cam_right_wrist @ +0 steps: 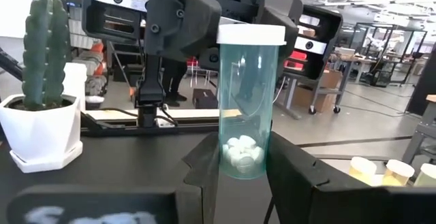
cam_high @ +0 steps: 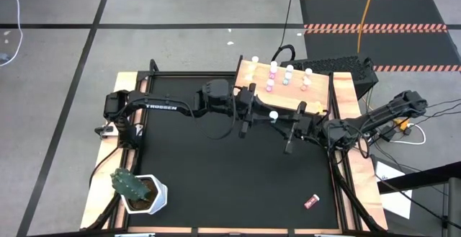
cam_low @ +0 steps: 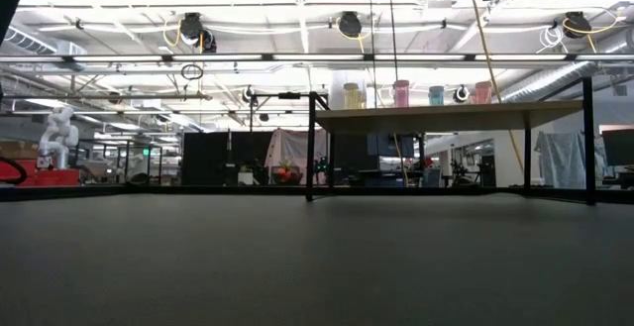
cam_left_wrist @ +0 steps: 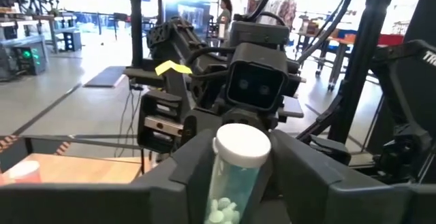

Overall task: Pick and place medicine bottles onto shelf by color
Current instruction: Put the green pill bottle on the shelf aligned with the blue pill bottles

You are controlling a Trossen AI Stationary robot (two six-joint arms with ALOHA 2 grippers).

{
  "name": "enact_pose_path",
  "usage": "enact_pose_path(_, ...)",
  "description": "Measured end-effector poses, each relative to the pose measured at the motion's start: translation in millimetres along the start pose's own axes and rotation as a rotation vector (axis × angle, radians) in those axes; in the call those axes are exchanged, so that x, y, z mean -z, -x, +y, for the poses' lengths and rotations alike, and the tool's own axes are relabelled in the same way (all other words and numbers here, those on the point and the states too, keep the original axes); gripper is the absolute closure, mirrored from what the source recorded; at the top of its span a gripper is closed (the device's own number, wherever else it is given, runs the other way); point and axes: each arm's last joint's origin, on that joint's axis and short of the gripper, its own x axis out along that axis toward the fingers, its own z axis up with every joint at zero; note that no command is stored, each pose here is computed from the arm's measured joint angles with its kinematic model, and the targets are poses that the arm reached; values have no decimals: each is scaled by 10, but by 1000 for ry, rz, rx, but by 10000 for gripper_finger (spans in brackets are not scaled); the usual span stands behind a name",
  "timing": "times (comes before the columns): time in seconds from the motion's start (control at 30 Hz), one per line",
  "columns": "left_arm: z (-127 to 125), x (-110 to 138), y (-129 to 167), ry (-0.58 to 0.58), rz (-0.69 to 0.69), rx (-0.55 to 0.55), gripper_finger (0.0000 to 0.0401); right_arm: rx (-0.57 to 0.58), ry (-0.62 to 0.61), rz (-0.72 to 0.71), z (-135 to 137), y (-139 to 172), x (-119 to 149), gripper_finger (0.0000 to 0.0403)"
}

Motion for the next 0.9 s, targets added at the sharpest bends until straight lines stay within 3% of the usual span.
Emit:
enact_pose_path(0.23,0,17,0,-23,17,-1,269,5,2,8,0,-10,13,307)
enact_pose_path(0.63,56,32,16,-18,34,-43,192,48,-27,16,-51,-78,39,307)
enact_pose_path(0.77,67,23,19,-31,25,-59,201,58,-26,17,-69,-89,42,307)
enact_pose_path(0.9,79,38,21,-27,39,-96,237,75,-20,28,-100,-109,57,307)
